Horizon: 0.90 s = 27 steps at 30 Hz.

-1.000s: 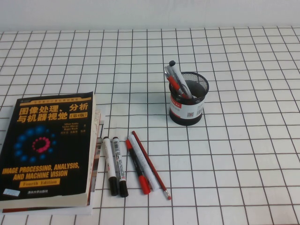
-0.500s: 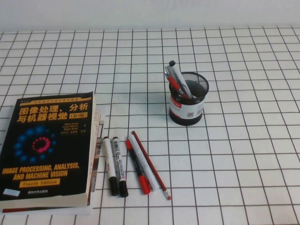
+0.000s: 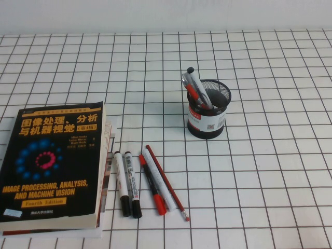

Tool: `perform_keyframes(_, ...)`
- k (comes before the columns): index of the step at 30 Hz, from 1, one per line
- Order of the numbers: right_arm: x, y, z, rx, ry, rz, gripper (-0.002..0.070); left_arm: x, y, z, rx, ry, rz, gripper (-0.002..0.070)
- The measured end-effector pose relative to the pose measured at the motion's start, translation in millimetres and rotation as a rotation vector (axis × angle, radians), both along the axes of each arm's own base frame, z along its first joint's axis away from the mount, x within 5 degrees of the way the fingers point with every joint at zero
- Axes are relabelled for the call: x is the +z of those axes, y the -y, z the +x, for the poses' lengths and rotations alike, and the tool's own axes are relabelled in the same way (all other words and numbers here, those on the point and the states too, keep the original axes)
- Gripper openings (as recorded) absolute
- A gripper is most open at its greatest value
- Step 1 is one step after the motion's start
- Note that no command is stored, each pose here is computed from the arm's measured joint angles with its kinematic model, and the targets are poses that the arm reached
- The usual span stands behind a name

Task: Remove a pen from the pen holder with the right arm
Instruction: 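Take a marker out of the pen holder and lay it on the table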

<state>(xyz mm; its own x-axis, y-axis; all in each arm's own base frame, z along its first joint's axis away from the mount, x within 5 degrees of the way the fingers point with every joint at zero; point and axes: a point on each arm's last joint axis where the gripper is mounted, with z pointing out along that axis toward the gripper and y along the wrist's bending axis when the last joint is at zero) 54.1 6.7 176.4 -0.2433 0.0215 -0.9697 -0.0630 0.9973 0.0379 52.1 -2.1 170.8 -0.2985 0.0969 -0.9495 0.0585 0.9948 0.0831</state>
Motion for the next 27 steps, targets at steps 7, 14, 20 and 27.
perform_keyframes(7,13,-5,2,-0.024,0.106,0.428,-0.0016,0,0,0,0.0,0.0,0.0,-0.0004)
perform_keyframes(14,19,-6,2,-0.043,0.134,0.755,-0.0016,0,0,0,0.0,0.0,0.0,-0.0004)
perform_keyframes(20,19,-7,2,-0.032,0.12,0.784,-0.0016,0,0,0,0.0,0.0,0.0,-0.0004)
perform_keyframes(27,58,-22,-2,0.142,0.053,0.657,-0.0016,0,0,0,0.0,0.0,0.0,-0.0004)
